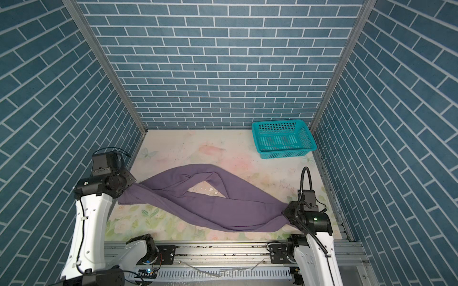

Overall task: Fold and stack the trousers
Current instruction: Flatten out the trousers at the center of the table.

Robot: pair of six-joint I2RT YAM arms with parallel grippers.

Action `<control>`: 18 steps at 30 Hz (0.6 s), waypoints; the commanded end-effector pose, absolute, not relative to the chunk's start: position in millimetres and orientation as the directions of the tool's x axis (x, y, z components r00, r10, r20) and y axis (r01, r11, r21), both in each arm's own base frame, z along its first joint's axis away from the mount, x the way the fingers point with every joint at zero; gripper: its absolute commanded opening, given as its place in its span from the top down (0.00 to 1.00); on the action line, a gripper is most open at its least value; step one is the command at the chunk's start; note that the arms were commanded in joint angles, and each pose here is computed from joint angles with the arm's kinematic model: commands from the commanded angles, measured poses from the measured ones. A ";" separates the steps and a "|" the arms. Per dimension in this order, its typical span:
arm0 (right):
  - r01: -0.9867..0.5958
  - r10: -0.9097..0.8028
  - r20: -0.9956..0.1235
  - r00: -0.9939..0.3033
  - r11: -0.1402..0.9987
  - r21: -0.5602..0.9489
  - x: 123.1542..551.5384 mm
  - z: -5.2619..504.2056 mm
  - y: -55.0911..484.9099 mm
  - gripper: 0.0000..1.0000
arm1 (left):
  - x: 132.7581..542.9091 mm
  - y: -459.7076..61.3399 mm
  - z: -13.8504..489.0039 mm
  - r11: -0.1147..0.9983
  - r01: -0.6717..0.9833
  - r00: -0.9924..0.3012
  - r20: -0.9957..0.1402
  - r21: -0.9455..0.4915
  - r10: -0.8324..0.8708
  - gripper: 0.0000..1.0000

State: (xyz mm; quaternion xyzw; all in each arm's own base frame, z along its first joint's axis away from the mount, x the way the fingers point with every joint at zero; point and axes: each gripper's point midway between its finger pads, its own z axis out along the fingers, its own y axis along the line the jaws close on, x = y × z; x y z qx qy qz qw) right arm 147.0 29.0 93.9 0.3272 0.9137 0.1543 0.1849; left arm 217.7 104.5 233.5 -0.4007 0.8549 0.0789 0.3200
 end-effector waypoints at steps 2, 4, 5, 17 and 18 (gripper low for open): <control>0.567 0.669 -0.196 -0.717 0.723 0.395 153.2 88.7 31.6 0.59 | 210.5 117.9 232.1 0.625 -0.776 -0.443 -0.631 -0.087 -0.637 0.28; 0.551 0.650 -0.240 -0.721 0.748 0.369 161.5 102.5 25.0 0.50 | 211.8 117.4 229.2 0.624 -0.777 -0.453 -0.616 -0.080 -0.644 0.15; 0.539 0.639 -0.282 -0.715 0.762 0.359 168.5 117.2 19.8 0.48 | 211.2 118.1 230.7 0.619 -0.781 -0.447 -0.619 -0.082 -0.646 0.13; 0.330 0.385 -0.391 -0.836 0.922 0.202 243.3 143.5 39.6 0.37 | 261.8 95.9 230.7 0.699 -0.699 -0.492 -0.608 -0.152 -0.623 0.17; 0.306 0.360 -0.366 -0.858 0.931 0.199 245.4 131.5 48.5 0.36 | 267.5 90.3 224.7 0.713 -0.689 -0.512 -0.609 -0.129 -0.605 0.17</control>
